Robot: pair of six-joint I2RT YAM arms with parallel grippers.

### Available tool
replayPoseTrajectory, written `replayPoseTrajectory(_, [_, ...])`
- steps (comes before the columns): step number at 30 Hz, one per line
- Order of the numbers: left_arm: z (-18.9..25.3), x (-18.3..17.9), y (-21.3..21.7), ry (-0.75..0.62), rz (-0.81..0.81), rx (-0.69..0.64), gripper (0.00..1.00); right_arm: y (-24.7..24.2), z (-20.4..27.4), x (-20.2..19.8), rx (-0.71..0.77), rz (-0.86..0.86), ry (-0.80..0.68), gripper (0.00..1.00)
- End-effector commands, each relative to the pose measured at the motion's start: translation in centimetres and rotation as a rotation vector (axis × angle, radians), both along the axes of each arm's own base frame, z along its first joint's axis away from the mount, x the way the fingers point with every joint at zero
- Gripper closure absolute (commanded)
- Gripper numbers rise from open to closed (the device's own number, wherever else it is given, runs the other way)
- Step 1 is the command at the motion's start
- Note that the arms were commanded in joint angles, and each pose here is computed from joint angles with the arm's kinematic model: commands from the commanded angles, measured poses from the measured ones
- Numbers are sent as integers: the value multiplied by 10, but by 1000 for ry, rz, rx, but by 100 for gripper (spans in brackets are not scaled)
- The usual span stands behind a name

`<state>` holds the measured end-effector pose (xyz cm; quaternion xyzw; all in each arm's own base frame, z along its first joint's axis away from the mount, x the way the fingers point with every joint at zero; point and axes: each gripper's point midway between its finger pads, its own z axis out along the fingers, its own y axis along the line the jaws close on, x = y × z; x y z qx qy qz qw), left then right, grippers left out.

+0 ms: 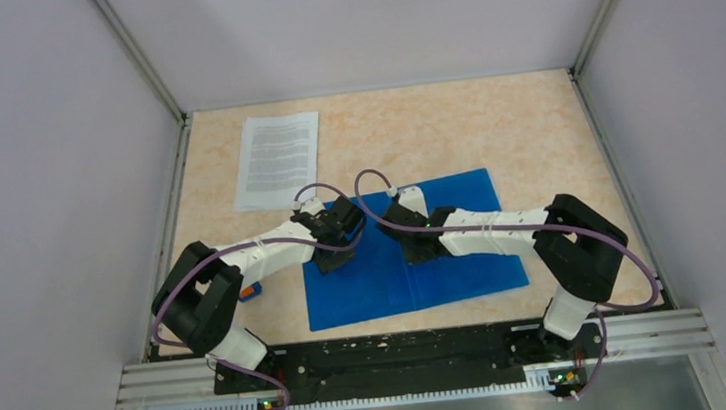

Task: Put the files into the folder

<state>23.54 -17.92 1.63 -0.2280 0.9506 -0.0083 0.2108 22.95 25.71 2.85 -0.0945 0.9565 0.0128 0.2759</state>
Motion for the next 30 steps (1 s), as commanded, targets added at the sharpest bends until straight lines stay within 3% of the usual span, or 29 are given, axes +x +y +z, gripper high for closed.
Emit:
replayPoseTrajectory(1, [-38,-29,28,127,25,95,55,1,-1,-6,-20,10,8,88])
replayPoseTrajectory(13, [-43,-34,30,150,54,92,55,-14,-21,-31,-51,23,60,91])
replayPoseTrajectory(21, [-50,-38,38,174,83,95,54,-42,-45,-51,-210,33,73,100])
replayPoseTrajectory(30, [-58,-40,48,202,106,98,54,-72,-52,-57,-383,48,46,100])
